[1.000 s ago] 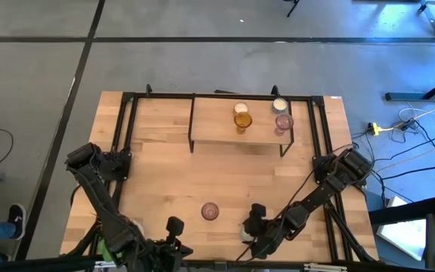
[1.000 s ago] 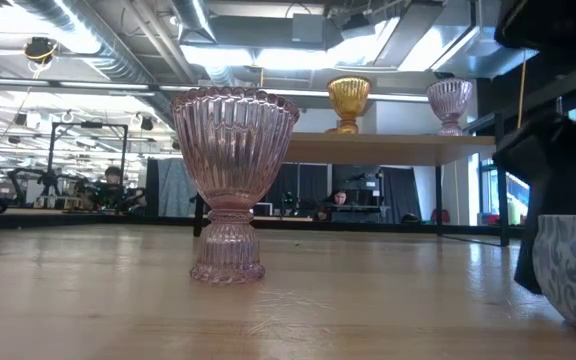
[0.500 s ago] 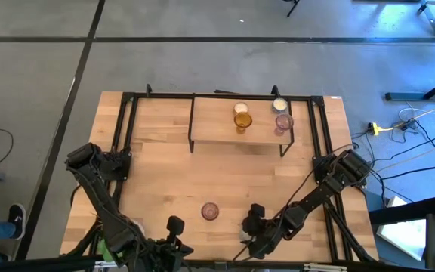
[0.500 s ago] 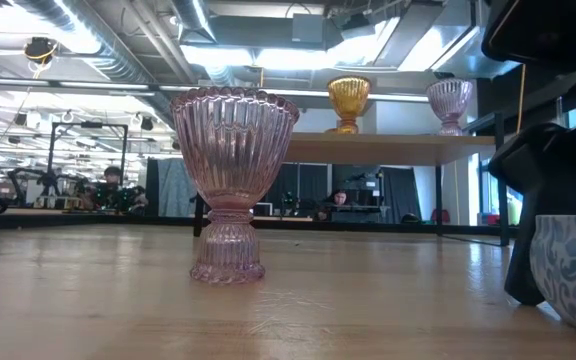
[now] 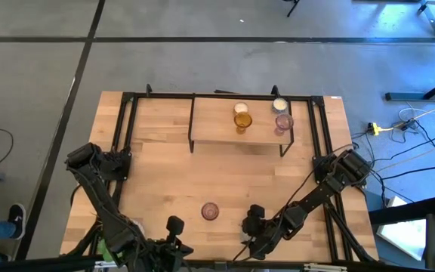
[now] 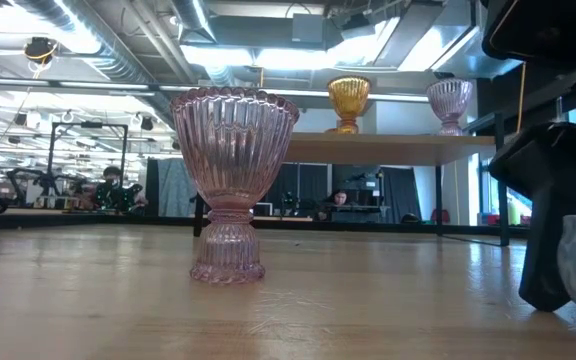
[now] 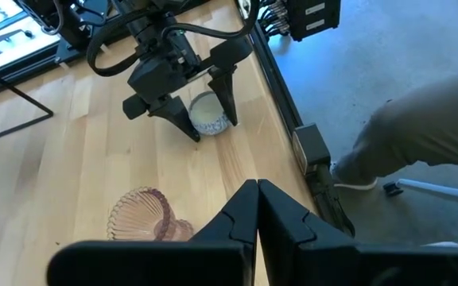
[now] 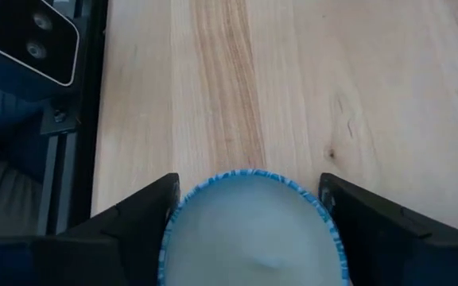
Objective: Pick & Place candle stick holders
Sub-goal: Put the light blue candle on the shelf
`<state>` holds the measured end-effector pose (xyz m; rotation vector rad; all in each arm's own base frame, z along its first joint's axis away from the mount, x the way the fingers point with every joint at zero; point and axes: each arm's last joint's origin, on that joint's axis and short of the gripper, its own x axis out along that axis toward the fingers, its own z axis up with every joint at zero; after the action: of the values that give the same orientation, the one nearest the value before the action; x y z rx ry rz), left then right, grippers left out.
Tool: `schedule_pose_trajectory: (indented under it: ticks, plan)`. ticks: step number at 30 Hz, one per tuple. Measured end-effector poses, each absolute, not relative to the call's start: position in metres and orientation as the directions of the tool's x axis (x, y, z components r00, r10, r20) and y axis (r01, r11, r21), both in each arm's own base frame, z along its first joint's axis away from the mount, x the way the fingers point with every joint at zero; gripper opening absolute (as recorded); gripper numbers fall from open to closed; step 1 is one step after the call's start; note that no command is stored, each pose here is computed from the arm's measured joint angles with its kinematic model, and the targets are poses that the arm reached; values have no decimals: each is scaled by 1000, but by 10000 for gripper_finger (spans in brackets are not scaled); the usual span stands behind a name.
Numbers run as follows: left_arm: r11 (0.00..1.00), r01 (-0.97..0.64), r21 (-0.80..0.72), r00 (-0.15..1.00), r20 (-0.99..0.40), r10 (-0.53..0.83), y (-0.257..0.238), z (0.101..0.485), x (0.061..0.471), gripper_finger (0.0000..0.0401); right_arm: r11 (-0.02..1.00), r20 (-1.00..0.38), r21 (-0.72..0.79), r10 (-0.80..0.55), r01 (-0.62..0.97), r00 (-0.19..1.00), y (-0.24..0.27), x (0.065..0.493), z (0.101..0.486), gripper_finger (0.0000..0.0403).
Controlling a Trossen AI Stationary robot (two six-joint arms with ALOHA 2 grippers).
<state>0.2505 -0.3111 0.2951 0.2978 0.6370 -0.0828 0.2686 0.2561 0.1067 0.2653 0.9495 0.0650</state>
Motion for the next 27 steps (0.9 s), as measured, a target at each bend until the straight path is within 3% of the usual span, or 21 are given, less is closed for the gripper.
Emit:
schedule_pose_trajectory:
  ticks: [9,13,18,27]
  plan:
    - [956,161,245,804,-595,17,-311,295,250,2,986,-832,165,120,35,541,264,278,123,292]
    - [956,161,246,804,-594,17,-311,295,250,3,984,-821,175,127,32,557,267,282,130,310]
    - [955,165,246,804,-594,14,-313,295,248,3,985,-857,173,140,21,496,265,279,127,338]
    - [955,164,247,805,-593,15,-313,295,248,3,983,-876,179,136,50,463,262,277,127,345]
